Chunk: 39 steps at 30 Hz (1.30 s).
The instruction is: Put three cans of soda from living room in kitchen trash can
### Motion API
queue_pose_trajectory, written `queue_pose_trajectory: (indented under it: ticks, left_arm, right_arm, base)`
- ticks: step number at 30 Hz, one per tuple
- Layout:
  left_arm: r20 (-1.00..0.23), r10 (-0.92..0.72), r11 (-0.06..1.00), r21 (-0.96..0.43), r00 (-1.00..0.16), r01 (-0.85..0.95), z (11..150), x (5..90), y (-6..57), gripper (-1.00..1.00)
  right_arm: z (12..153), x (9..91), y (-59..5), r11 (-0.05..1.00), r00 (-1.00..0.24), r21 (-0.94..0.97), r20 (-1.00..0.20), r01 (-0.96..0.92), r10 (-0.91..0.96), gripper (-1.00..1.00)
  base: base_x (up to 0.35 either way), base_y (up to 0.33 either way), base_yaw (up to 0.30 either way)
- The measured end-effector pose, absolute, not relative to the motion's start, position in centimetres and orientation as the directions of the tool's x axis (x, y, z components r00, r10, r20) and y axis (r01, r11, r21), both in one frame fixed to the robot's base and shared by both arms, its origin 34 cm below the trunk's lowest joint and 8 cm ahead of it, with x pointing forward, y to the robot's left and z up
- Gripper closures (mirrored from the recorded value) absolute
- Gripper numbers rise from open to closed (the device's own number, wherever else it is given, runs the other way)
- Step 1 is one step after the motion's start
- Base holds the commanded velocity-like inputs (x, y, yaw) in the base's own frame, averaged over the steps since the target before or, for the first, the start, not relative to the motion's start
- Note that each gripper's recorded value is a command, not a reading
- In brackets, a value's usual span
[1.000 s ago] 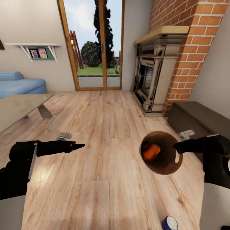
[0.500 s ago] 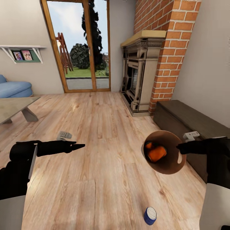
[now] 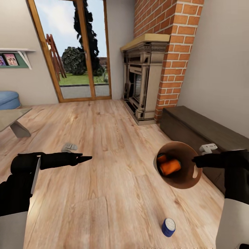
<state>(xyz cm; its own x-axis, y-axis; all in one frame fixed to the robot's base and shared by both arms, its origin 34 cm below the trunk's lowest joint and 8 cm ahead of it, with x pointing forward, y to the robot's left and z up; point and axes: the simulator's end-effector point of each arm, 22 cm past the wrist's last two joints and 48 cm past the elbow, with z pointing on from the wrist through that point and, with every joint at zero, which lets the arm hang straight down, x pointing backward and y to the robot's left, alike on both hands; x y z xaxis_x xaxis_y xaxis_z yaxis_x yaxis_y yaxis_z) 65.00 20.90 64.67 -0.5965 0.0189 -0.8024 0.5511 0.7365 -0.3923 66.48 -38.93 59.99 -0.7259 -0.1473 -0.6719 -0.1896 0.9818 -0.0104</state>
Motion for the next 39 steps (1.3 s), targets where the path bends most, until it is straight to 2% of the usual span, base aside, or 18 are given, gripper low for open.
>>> queue_pose_trajectory:
  ticks: [10,15,34,39]
  left_arm:
    - [-0.803,0.016,0.733,-0.396,-0.596,0.553,64.76,64.97,20.81,-1.00]
    - [-0.805,0.016,0.733,-0.395,-0.594,0.554,64.84,64.98,20.81,-1.00]
    - [-0.802,0.022,0.739,-0.389,-0.597,0.550,64.16,65.25,20.94,-1.00]
    - [-0.805,0.026,0.740,-0.384,-0.593,0.553,64.04,65.33,20.94,-1.00]
  right_arm:
    - [59.99,66.45,-39.00,0.983,-0.726,-0.002,-0.674,-0.183,-0.137,1.00]
    - [59.96,66.44,-38.96,0.983,-0.726,-0.001,-0.674,-0.184,-0.136,1.00]
    - [59.34,66.44,-39.41,0.985,-0.734,0.002,-0.667,-0.173,-0.127,1.00]
    - [59.19,66.39,-39.63,0.986,-0.736,0.003,-0.665,-0.166,-0.122,1.00]
  base:
    - [0.007,0.312,-0.252]
    - [0.036,0.146,-0.225]
    - [0.001,-0.239,-0.159]
    - [-0.045,0.030,-0.082]
